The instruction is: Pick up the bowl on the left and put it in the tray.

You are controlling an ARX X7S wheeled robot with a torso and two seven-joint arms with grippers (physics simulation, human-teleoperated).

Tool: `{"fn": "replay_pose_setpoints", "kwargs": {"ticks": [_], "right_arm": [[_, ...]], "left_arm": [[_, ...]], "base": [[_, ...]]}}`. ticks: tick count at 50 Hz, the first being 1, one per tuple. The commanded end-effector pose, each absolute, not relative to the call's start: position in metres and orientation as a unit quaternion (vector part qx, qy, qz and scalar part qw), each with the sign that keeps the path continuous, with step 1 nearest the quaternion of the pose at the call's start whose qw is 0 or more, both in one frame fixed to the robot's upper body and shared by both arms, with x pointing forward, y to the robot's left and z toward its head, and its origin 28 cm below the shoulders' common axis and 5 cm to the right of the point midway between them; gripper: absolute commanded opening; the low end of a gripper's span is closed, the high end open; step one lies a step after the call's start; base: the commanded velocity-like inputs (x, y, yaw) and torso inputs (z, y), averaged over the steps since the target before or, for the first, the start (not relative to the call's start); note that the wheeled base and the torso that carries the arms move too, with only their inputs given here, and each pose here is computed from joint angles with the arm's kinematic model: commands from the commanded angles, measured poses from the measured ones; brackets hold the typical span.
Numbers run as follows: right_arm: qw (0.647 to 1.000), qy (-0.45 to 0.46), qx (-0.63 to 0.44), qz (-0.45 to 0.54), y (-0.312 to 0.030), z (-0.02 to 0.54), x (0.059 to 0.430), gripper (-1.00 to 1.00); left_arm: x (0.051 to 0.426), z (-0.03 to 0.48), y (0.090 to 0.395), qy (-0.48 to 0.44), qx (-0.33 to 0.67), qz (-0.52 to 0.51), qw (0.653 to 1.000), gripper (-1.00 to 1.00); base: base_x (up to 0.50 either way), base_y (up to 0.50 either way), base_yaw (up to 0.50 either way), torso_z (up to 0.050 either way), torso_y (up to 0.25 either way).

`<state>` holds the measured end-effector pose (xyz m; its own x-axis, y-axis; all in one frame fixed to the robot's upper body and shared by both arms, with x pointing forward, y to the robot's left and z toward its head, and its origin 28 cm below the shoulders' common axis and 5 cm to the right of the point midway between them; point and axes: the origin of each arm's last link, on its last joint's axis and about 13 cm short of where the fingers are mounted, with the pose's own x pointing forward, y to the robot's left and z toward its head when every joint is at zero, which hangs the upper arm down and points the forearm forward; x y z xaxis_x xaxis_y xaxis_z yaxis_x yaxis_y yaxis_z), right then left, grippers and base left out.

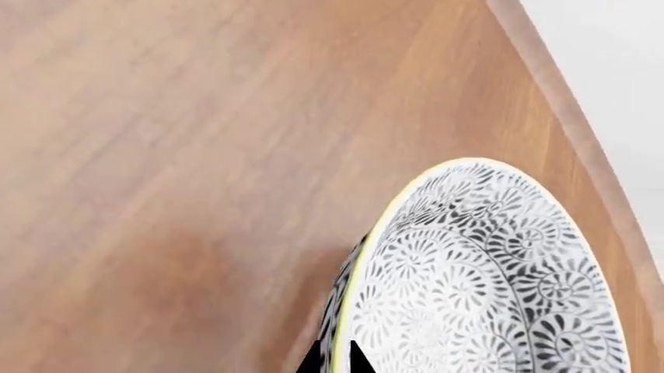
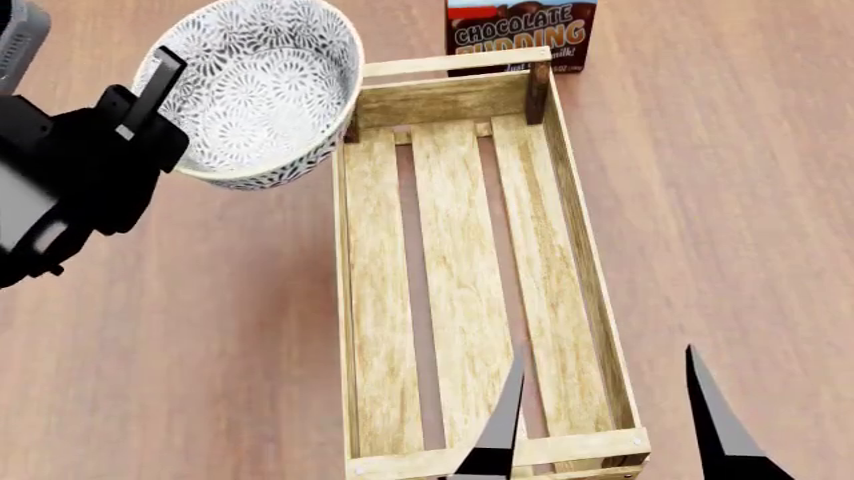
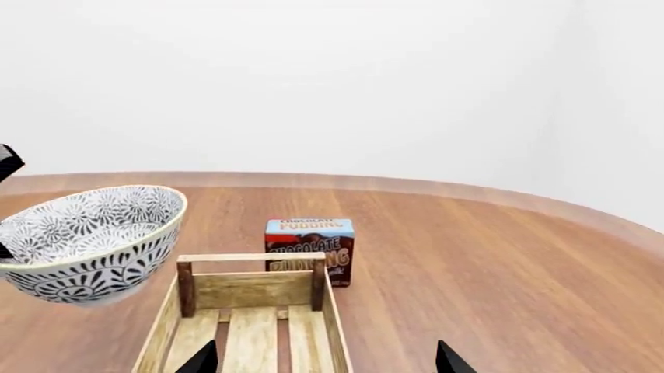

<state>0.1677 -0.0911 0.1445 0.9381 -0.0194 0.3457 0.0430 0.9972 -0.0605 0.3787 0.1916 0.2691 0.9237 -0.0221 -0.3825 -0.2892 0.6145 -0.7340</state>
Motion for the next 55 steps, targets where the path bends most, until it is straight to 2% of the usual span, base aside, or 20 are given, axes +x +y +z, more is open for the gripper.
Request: {"fn": "replay_pose_setpoints", "kwargs": {"ticks": [1,25,55], "right_arm": [[0.984,-0.176,-0.033,-0.015,-0.091,0.145,0.168,1.0],[0.983,-0.18,-0.031,-0.017,-0.092,0.148,0.166,1.0],[0.982,-0.183,-0.031,-0.019,-0.092,0.15,0.165,1.0]], "left_arm": [[0.353,0.297,0.183,0.182,-0.385,0.023,0.904,-1.0],[0.342,0.3,0.151,0.228,-0.351,-0.051,0.907,-1.0],[0.34,0.279,0.131,0.251,-0.348,-0.078,0.9,-1.0]], "base": [[0.0,0.0,0.0,0.0,0.0],[0.0,0.0,0.0,0.0,0.001],[0.0,0.0,0.0,0.0,0.0]]}}
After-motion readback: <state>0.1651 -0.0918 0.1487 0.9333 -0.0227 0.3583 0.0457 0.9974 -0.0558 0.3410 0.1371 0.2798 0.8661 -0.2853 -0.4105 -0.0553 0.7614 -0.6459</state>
